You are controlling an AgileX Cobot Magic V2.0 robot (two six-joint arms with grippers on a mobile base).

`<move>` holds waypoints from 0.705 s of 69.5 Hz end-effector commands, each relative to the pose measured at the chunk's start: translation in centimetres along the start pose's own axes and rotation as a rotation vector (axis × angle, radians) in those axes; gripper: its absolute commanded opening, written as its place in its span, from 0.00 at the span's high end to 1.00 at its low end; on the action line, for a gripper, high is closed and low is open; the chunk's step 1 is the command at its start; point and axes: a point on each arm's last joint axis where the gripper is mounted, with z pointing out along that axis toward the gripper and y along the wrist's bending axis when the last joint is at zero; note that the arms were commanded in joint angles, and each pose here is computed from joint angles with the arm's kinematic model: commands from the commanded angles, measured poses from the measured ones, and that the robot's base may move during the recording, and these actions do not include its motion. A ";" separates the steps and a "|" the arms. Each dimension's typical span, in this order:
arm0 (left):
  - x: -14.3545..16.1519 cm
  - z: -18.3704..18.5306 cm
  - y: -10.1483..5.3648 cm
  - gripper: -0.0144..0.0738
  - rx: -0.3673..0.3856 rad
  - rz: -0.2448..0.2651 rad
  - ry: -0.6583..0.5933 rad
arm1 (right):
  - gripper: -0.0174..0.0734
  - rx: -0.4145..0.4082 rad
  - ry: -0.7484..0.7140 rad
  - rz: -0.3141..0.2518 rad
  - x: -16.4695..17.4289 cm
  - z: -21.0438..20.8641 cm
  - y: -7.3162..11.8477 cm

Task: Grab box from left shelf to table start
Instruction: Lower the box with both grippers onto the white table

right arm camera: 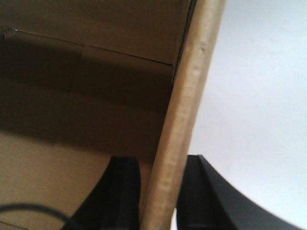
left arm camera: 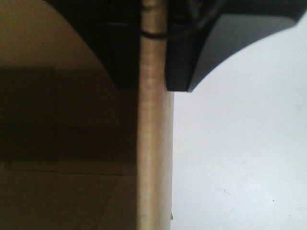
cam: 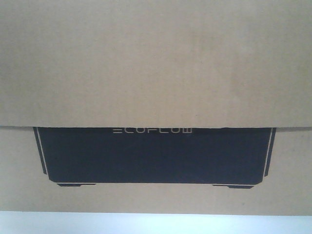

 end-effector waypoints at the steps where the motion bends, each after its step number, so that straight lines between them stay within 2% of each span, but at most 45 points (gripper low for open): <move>1: -1.6 -2.0 -1.3 0.67 0.110 -0.059 -0.146 | 0.55 -0.105 -0.116 0.041 -1.2 -2.1 1.5; 8: -1.6 -1.9 -1.3 0.40 0.109 -0.059 -0.140 | 0.35 -0.106 -0.114 0.041 -1.2 -2.1 1.5; 13: -1.4 -1.9 -1.3 0.27 0.106 -0.058 -0.125 | 0.25 -0.106 -0.112 0.041 -1.2 -2.1 1.5; 17: -1.3 -1.9 -1.3 0.20 0.102 -0.057 -0.111 | 0.20 -0.105 -0.111 0.040 -1.1 -2.1 1.5; 28: -1.1 -2.1 -1.1 0.21 0.091 -0.051 -0.095 | 0.18 -0.090 -0.106 0.028 -1.1 -2.1 1.4; 49: -1.0 -4.9 -0.5 0.21 0.050 -0.008 -0.174 | 0.18 -0.009 -0.155 -0.016 -0.7 -4.5 0.9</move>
